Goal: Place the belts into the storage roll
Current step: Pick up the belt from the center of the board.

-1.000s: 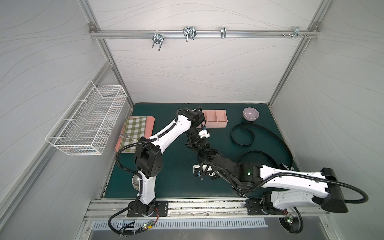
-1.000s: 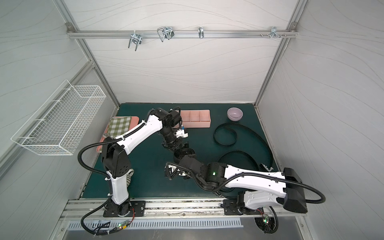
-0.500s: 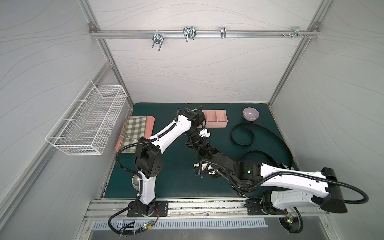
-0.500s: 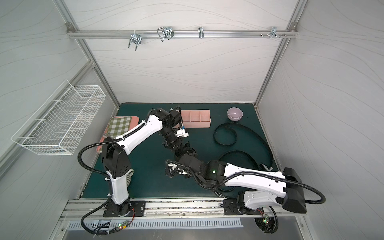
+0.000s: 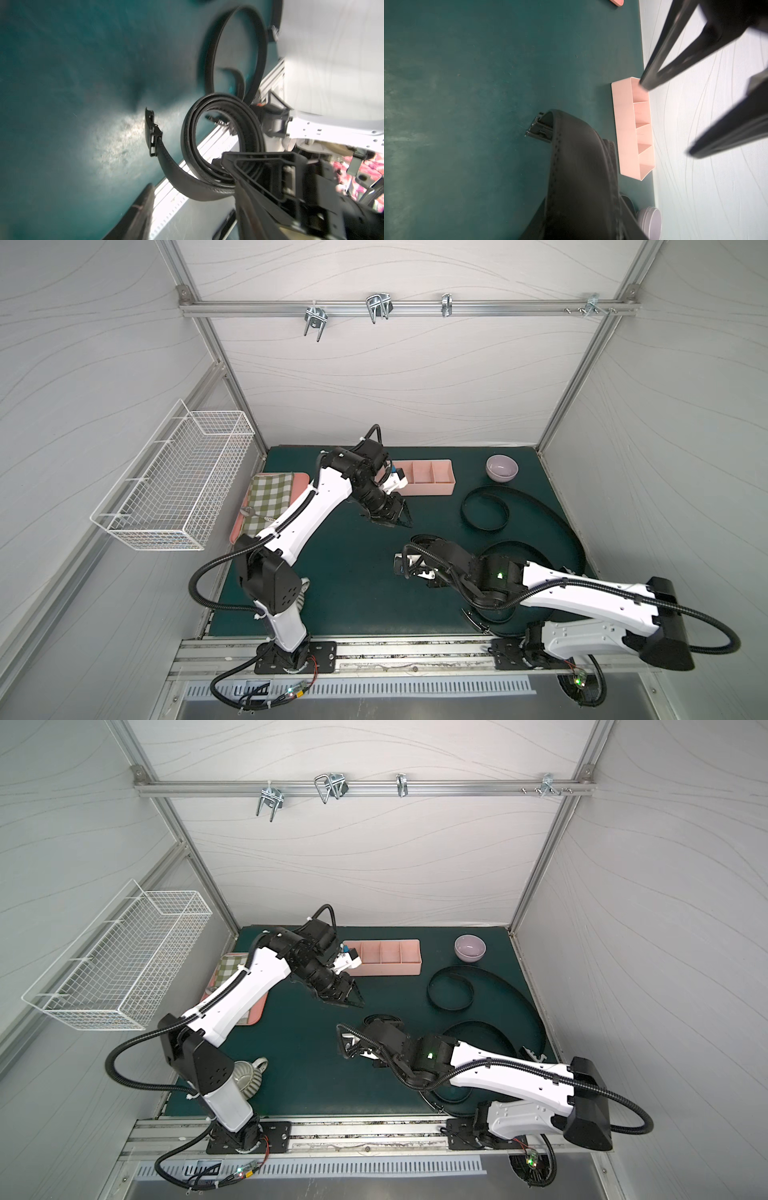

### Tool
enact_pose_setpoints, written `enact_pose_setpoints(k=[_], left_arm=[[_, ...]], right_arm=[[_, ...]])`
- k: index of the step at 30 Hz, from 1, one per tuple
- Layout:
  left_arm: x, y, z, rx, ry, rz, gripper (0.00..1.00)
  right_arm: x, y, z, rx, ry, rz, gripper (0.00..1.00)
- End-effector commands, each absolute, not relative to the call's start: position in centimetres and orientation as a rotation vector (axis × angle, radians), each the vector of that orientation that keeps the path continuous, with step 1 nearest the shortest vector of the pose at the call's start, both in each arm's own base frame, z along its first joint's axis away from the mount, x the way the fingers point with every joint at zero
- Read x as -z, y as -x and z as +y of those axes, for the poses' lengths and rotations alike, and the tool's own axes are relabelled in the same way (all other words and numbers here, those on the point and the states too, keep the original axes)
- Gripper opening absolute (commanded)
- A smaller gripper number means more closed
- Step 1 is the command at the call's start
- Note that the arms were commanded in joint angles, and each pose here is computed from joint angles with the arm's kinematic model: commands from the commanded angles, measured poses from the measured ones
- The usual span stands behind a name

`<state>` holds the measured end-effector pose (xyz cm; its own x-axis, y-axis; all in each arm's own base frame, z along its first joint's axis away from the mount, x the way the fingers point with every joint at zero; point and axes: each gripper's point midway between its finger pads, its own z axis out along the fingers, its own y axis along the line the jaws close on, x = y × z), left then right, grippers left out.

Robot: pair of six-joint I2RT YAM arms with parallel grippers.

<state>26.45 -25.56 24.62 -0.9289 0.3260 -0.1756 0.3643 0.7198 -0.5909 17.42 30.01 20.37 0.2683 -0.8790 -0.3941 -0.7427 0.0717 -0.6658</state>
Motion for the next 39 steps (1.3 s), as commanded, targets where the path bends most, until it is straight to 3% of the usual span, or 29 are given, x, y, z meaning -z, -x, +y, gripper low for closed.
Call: enact_pose_setpoints(k=[1,9,19,25,39], left_arm=[[-26.3,-28.9,-23.9,1.022,-0.409,2.733,0.61],[-27.2,-30.7,-16.5,0.947,-0.041,2.502,0.7],[-23.1,-29.5,-16.8,1.003,-0.055,2.558,0.71],[-23.7,-29.9,-17.3,1.041,-0.072,2.502,0.7],[-18.8,-27.8,-16.0,0.922,-0.173,2.632,0.71]], right_arm=[[-22.6,-18.5,29.9,0.149,1.578,1.553,0.02],[-25.8,-20.0,28.7,-0.194,1.398,1.822,0.0],[-29.3,-23.4,26.8,-0.645,0.991,2.145,0.01],[-30.7,-25.9,26.0,-0.811,0.802,2.146,0.01],[-31.2,-34.9,22.6,-0.471,0.546,2.062,0.0]])
